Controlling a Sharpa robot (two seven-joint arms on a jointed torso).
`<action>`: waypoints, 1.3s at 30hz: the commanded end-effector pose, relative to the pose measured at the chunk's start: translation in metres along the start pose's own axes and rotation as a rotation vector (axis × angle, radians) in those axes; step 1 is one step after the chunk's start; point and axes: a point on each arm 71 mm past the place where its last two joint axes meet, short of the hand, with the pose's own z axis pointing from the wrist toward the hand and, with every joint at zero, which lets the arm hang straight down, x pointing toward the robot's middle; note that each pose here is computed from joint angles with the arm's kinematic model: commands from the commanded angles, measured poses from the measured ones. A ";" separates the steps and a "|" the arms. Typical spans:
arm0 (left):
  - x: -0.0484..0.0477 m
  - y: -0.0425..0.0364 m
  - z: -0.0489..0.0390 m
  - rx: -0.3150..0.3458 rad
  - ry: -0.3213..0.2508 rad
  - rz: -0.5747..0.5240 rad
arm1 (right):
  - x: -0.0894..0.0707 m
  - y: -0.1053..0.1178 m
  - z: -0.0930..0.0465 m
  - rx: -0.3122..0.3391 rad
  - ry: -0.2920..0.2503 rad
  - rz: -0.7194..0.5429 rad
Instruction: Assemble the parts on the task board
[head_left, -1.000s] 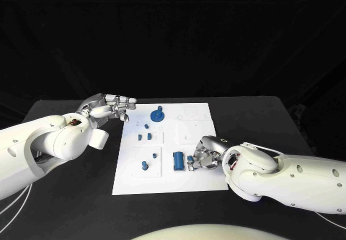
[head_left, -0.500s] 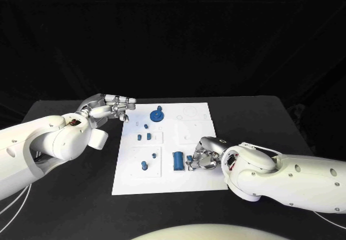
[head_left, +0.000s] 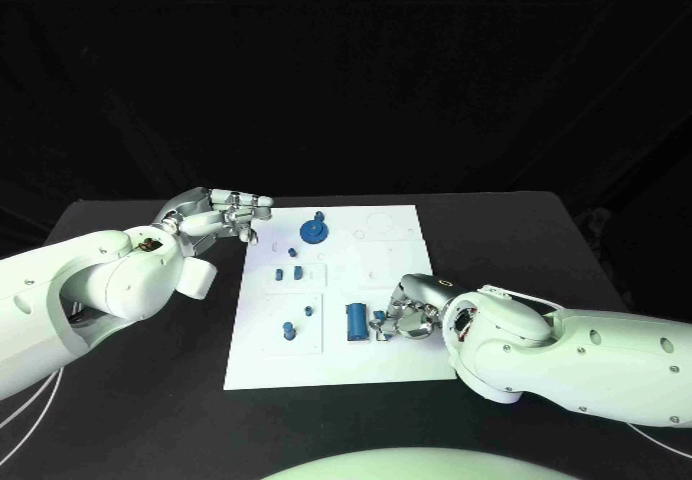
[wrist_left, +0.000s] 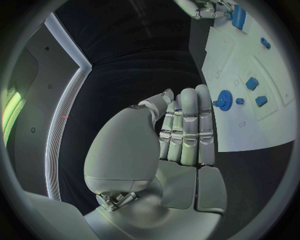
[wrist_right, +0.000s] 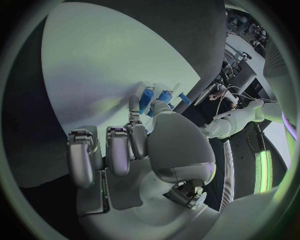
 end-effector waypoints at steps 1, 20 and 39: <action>0.0024 -0.0010 0.0003 0.003 0.018 -0.007 | 0.000 0.002 -0.001 -0.018 -0.005 -0.010; 0.0014 -0.0007 0.0005 0.001 0.015 -0.006 | -0.003 -0.001 -0.005 -0.024 -0.032 -0.015; -0.0004 -0.0002 0.0002 -0.001 0.012 -0.005 | -0.002 -0.007 -0.022 -0.080 -0.006 -0.022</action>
